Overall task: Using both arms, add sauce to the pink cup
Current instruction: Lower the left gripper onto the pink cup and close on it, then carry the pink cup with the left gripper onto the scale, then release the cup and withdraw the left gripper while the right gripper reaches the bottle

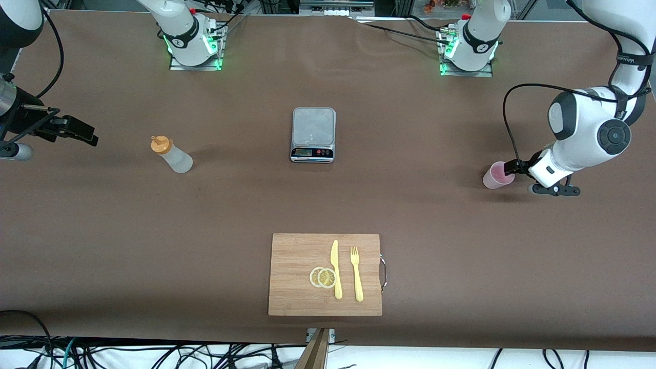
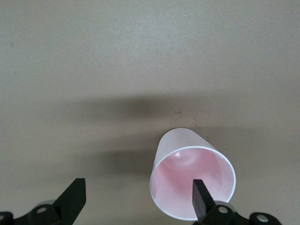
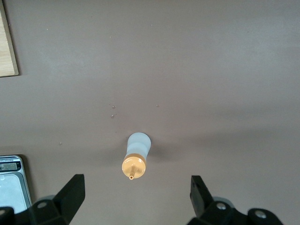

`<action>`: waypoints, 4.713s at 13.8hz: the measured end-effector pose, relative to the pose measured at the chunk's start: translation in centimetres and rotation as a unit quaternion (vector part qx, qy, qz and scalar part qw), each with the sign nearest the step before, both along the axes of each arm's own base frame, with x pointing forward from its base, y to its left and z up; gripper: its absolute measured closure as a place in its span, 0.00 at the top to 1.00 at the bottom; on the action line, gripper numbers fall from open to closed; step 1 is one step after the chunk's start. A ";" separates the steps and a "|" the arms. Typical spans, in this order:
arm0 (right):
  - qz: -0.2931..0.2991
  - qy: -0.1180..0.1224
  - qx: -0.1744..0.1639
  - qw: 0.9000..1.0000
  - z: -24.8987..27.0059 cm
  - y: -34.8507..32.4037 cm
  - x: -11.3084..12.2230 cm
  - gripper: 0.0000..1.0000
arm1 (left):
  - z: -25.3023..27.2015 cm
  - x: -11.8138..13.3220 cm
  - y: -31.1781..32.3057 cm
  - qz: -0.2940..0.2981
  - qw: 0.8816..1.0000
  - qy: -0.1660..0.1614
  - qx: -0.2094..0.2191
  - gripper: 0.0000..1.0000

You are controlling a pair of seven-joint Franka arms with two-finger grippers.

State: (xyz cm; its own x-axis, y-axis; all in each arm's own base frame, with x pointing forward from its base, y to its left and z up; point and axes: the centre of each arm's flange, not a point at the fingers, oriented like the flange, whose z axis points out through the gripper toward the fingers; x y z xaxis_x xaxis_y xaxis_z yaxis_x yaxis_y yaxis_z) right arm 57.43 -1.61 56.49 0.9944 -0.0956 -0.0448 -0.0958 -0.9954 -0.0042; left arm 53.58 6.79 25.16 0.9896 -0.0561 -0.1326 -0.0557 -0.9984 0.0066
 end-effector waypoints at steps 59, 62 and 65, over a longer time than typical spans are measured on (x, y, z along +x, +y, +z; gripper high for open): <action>0.225 0.061 0.071 0.970 -7.9 -1.2 1.7 1.00 | 1.8 -13.9 -57.1 -0.031 0.994 0.025 -0.100 0.38; 0.361 0.048 0.169 0.916 -12.5 -4.5 1.2 1.00 | 5.7 -11.4 -57.2 -0.024 0.994 0.022 -0.109 0.69; 0.466 -0.001 0.257 0.847 -17.0 -8.4 -1.3 1.00 | 13.2 -6.9 -53.8 -0.002 0.994 0.034 -0.101 0.99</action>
State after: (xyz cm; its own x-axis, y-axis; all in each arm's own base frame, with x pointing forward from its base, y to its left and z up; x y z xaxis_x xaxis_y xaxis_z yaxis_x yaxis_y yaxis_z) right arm 56.13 -10.00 39.47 0.6276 0.7618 0.1603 0.7306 -0.5052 -0.4594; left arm 46.64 -46.99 38.35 0.9784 -0.0926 -0.1849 -0.0526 -0.9762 0.2102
